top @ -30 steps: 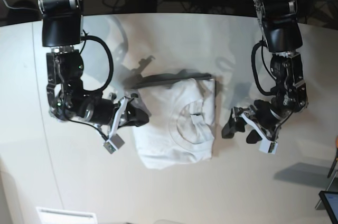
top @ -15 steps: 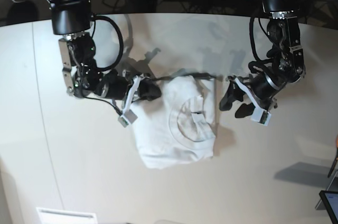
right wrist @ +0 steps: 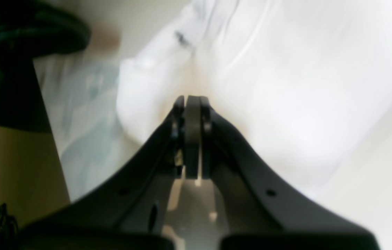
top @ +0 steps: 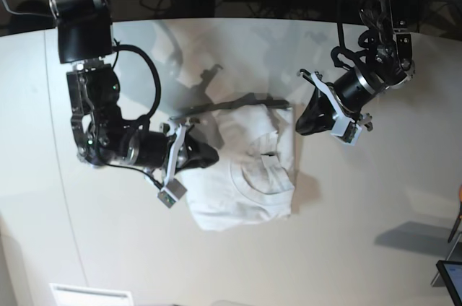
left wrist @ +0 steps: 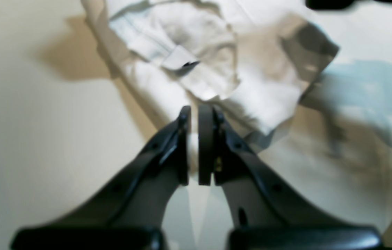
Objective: Fold the T-shirt properly
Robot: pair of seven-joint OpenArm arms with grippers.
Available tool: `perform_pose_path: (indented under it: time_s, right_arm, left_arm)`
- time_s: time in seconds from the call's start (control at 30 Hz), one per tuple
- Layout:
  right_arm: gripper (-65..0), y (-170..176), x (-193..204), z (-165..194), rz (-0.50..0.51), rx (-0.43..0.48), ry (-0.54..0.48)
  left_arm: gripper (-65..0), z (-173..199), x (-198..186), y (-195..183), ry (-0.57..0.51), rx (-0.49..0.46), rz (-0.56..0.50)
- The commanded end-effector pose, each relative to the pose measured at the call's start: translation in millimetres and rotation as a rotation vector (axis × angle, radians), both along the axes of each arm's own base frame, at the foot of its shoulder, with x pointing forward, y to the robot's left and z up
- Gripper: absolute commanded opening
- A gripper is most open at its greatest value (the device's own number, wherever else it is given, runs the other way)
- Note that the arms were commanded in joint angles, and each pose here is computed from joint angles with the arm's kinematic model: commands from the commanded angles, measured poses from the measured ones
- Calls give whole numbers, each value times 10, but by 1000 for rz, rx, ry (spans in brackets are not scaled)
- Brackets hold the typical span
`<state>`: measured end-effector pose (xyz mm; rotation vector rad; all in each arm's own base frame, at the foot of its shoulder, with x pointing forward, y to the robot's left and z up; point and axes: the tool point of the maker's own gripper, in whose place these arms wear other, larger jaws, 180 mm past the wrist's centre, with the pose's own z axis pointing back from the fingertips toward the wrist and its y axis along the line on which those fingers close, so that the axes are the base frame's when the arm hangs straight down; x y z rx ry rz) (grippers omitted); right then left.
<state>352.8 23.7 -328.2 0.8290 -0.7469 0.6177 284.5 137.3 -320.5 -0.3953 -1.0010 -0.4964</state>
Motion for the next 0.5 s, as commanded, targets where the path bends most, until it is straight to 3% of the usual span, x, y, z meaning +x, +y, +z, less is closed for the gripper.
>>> perform_pose_path:
  time_s: [0.0, 0.13, 0.27, 0.47]
  right_arm:
    - [-649, 25, 219, 248, -6, 43, -57]
    - [-649, 43, 527, 216, -24, 46, 5]
    - [-649, 43, 826, 342, -60, 79, 4]
    - [-649, 276, 910, 191, -15, 43, 24]
  left_arm:
    - [-621, 121, 34, -25, -42, -19, -6]
    - [-623, 110, 23, -45, -39, -25, -6]
    - [-625, 75, -19, -61, -26, -31, -5]
    - [-625, 78, -15, -116, -28, -53, 0]
